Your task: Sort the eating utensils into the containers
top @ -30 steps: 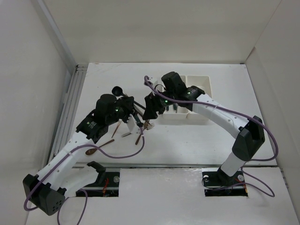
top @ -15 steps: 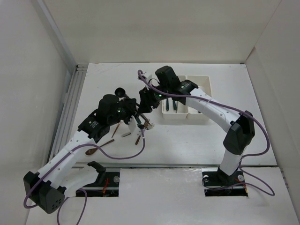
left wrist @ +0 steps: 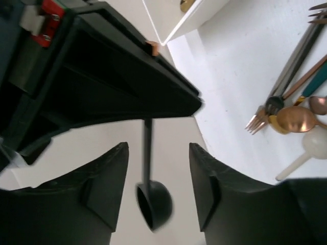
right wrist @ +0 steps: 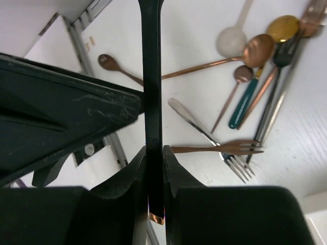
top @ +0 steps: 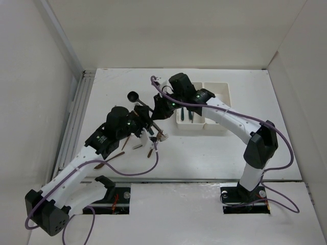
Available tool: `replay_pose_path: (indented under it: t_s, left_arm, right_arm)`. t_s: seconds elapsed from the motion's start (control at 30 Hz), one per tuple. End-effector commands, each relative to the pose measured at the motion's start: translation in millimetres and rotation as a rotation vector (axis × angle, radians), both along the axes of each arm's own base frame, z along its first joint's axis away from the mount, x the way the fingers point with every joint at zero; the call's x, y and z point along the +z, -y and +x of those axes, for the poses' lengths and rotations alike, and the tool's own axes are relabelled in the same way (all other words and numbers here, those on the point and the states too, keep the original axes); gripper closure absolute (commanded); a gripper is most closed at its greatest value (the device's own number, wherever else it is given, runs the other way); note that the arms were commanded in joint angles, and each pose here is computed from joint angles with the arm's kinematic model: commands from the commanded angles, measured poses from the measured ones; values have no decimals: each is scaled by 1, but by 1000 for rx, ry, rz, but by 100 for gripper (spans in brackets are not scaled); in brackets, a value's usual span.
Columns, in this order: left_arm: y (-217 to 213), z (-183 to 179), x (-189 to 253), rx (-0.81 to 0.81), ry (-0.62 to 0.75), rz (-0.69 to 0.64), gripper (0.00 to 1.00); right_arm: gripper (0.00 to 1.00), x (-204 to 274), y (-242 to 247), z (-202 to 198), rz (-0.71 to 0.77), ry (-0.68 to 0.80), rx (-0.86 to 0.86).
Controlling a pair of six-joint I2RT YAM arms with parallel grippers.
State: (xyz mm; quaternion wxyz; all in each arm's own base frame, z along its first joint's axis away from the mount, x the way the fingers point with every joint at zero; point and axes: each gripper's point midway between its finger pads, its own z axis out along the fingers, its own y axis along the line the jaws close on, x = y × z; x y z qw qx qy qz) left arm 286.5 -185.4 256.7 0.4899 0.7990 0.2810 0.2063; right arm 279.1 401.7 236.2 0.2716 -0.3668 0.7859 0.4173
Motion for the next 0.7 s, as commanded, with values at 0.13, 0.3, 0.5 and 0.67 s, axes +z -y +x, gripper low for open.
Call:
replay_pose_path:
  t_s: [0.13,0.3,0.5,0.67]
  left_arm:
    - [-7,-1,-10,125,-102,-153,0]
    - [-11,3,6,316,-298,-426,0]
    - [-37,18,0,780,-612,-859,0]
    - [-64,29,-49,1153,-868,-1023,0]
  right_arm:
    - [100,22,8,23,30,82,-181]
    - [100,14,36,57,-39,105,-380]
    - [100,0,111,95,-76,41,-779]
    - [100,-33,166,108,-160,6,-985]
